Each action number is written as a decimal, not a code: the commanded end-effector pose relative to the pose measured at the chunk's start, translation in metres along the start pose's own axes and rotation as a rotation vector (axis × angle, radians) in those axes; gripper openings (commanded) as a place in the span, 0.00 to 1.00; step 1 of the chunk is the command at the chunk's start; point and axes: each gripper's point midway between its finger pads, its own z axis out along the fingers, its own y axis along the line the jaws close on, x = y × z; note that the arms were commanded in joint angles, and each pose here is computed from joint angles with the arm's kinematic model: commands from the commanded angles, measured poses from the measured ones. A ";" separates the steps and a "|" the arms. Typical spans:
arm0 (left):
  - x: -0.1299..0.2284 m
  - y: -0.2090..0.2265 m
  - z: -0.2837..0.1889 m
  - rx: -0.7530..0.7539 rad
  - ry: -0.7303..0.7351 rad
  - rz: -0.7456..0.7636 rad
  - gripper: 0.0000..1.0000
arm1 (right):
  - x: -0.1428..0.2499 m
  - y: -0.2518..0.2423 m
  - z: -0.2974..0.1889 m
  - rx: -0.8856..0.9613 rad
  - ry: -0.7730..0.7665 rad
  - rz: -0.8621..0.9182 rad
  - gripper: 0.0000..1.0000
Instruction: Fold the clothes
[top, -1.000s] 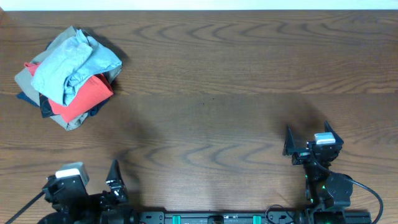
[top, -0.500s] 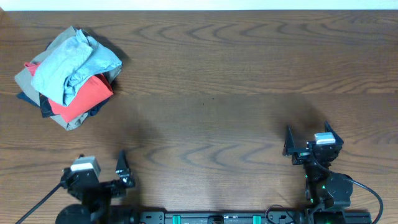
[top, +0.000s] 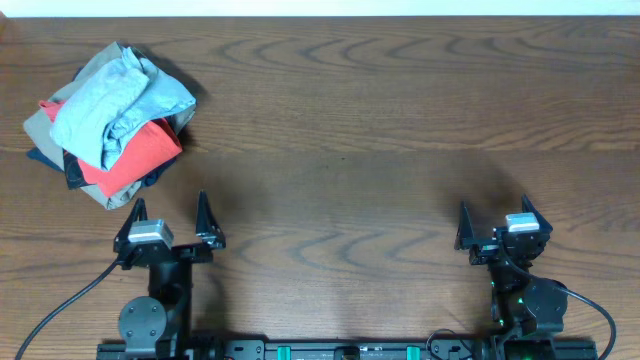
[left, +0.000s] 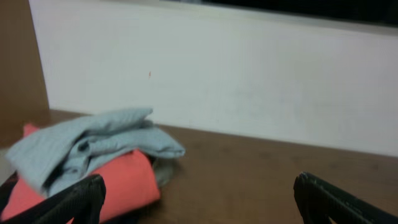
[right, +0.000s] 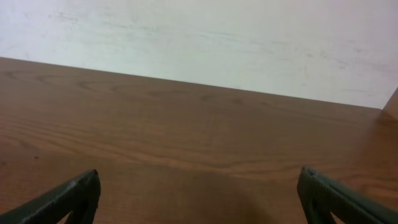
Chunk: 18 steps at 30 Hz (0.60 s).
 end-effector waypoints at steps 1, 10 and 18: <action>0.009 0.001 0.005 0.006 -0.043 0.006 0.98 | 0.000 0.002 0.000 -0.008 -0.002 -0.014 0.99; 0.025 0.000 0.010 0.017 -0.085 0.051 0.98 | 0.000 0.002 0.000 -0.008 -0.002 -0.014 0.99; 0.057 0.000 0.011 0.031 0.050 0.053 0.98 | 0.000 0.002 0.000 -0.008 -0.002 -0.014 0.99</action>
